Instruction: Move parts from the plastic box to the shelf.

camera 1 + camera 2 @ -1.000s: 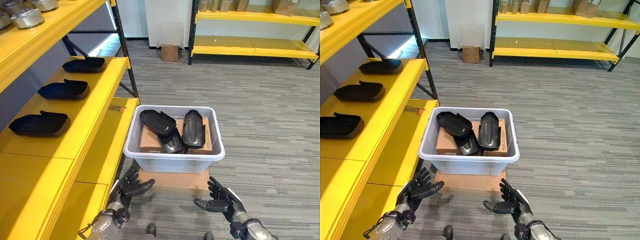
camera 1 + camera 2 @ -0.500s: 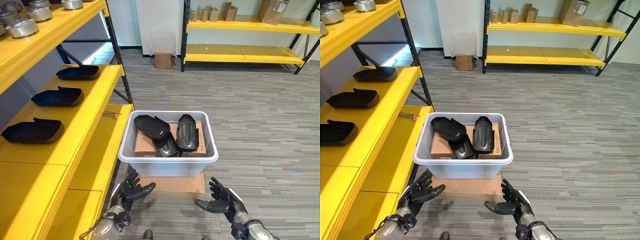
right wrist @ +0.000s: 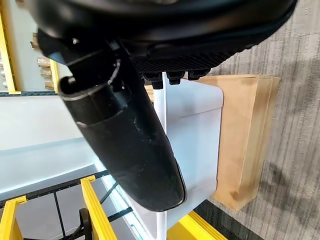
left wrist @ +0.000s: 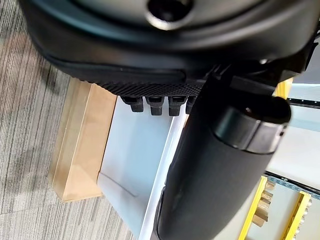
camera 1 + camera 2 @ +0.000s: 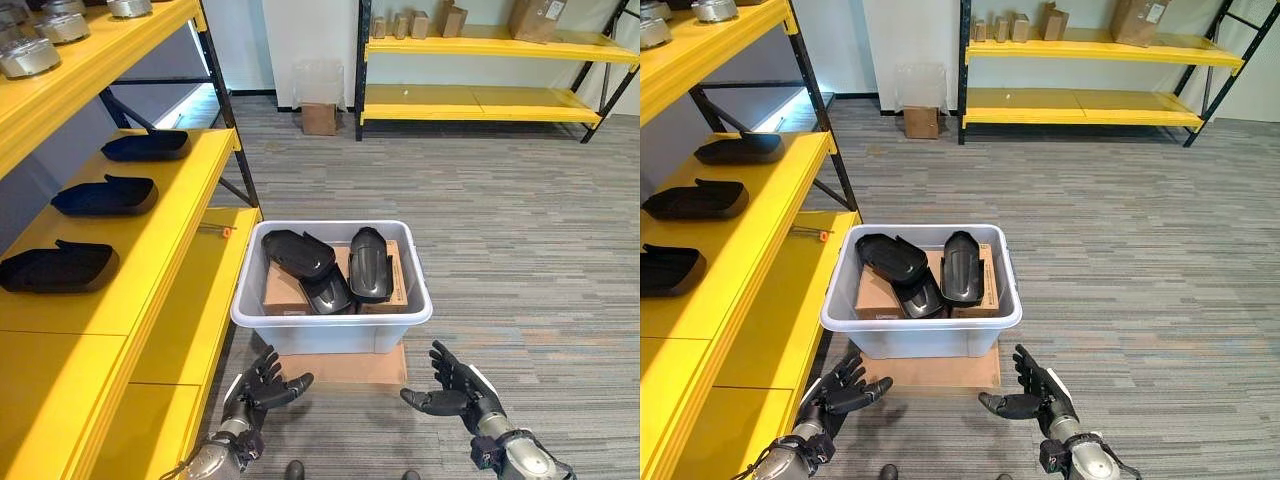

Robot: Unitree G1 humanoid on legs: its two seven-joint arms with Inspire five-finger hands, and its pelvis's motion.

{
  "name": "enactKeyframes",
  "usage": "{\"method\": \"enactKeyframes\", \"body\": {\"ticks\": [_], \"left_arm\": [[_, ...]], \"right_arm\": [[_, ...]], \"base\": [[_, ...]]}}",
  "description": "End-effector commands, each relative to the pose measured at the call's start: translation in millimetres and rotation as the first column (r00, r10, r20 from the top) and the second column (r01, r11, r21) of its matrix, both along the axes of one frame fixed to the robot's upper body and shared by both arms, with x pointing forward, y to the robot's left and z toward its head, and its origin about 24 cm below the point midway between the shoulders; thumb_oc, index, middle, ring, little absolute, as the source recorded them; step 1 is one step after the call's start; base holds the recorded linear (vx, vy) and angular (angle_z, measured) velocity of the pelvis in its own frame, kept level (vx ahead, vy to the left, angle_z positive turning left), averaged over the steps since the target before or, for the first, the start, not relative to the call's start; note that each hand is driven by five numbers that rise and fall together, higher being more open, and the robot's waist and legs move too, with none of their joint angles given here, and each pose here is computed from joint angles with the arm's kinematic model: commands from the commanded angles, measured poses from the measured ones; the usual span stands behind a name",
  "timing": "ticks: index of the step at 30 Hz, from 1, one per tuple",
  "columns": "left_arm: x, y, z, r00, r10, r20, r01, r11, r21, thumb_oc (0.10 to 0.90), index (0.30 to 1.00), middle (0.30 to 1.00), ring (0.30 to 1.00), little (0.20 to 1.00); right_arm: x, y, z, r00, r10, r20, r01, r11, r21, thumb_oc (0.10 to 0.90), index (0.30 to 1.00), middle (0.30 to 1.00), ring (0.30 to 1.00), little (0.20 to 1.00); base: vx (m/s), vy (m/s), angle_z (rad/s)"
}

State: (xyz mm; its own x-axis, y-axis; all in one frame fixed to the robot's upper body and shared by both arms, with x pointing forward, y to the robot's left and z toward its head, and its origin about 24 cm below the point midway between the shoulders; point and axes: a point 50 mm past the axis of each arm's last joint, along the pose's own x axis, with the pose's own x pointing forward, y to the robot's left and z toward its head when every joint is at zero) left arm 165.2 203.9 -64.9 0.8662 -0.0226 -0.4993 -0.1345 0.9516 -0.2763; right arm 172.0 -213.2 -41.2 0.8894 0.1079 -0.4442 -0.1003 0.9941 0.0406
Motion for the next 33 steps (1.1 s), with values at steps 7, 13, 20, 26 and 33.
{"method": "enactKeyframes", "body": {"ticks": [7, 13, 20, 26, 33], "left_arm": [[41, 6, 44, 0.965, -0.058, 0.255, 0.047, 0.998, 0.050, 0.900, 1.000, 1.000, 1.000, 1.000], [46, 10, 51, 0.959, -0.076, 0.272, 0.050, 0.994, 0.100, 0.900, 1.000, 1.000, 1.000, 1.000], [43, 18, 53, 0.958, -0.041, 0.283, 0.015, 0.995, 0.095, 0.900, 1.000, 1.000, 1.000, 1.000], [31, 18, 43, 0.968, -0.011, 0.251, -0.007, 0.998, 0.070, 0.900, 1.000, 1.000, 1.000, 1.000], [23, 17, 36, 0.976, -0.019, 0.218, 0.006, 0.998, 0.061, 0.900, 1.000, 1.000, 1.000, 1.000]], "right_arm": [[36, 7, 58, 0.945, 0.060, 0.322, -0.064, 0.998, 0.001, 0.900, 1.000, 1.000, 1.000, 1.000], [40, 17, 56, 0.944, 0.095, 0.316, -0.099, 0.995, -0.004, 0.900, 1.000, 1.000, 1.000, 1.000], [42, 19, 55, 0.944, 0.112, 0.311, -0.118, 0.993, 0.003, 0.900, 1.000, 1.000, 1.000, 1.000], [36, 9, 60, 0.940, 0.131, 0.315, -0.124, 0.991, -0.042, 0.900, 1.000, 1.000, 1.000, 1.000], [42, -4, 78, 0.914, 0.119, 0.389, -0.091, 0.992, -0.091, 0.900, 1.000, 1.000, 1.000, 1.000]], "base": [[0.02, 0.137, -0.02], [0.03, 0.215, 0.09], [0.13, -0.086, -0.20], [0.15, -0.193, 0.21], [0.07, -0.095, 0.09]]}}
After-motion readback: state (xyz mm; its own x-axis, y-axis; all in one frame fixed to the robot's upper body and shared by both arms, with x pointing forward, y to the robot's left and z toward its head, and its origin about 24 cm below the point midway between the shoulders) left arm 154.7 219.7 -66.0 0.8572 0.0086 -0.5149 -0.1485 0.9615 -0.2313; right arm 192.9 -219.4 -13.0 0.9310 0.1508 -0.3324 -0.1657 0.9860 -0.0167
